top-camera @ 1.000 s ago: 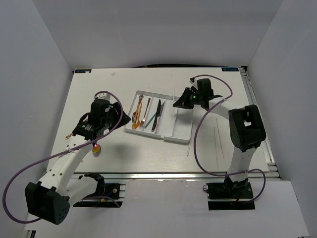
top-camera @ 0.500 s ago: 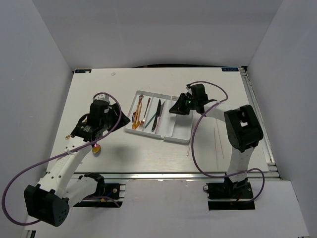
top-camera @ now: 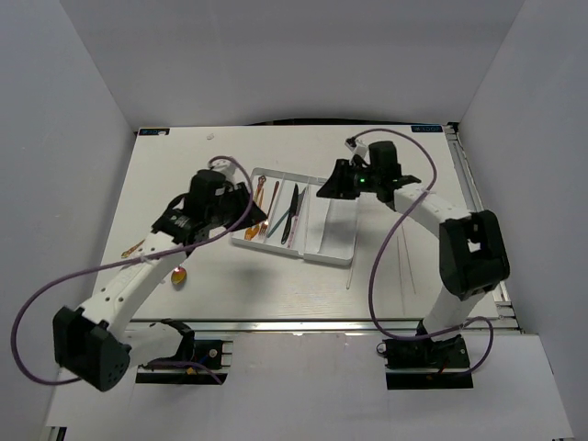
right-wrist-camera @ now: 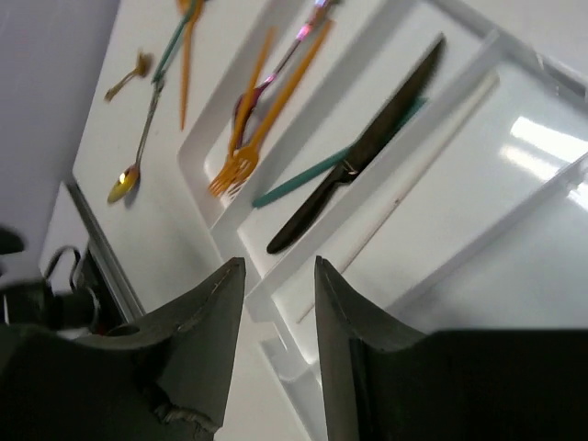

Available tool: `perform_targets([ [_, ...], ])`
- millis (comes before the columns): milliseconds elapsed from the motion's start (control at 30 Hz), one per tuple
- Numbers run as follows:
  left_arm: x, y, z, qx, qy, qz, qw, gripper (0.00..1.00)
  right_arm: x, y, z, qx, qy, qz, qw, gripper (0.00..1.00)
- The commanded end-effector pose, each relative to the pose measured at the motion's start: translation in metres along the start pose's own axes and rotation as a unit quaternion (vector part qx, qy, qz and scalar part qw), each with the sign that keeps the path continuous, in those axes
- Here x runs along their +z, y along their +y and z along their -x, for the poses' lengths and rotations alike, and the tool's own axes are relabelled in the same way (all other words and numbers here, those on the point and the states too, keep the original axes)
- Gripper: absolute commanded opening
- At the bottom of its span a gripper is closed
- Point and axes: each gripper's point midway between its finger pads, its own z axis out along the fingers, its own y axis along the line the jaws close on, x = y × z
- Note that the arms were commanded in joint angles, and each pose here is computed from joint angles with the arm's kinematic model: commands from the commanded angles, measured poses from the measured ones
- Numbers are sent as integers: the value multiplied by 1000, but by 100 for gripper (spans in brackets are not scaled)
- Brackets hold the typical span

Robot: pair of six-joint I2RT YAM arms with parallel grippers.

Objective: Sort the eating utensils into containers

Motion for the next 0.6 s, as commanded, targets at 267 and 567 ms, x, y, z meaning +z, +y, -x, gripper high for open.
perform_targets([
  [267,90,-122,-119,141,168,-75,973,37,-164,-54,42,-261,-37,-12,964,43],
  [567,130,-130,-193,171,239,-13,956,42,-218,-85,9,-243,-46,-93,964,43],
])
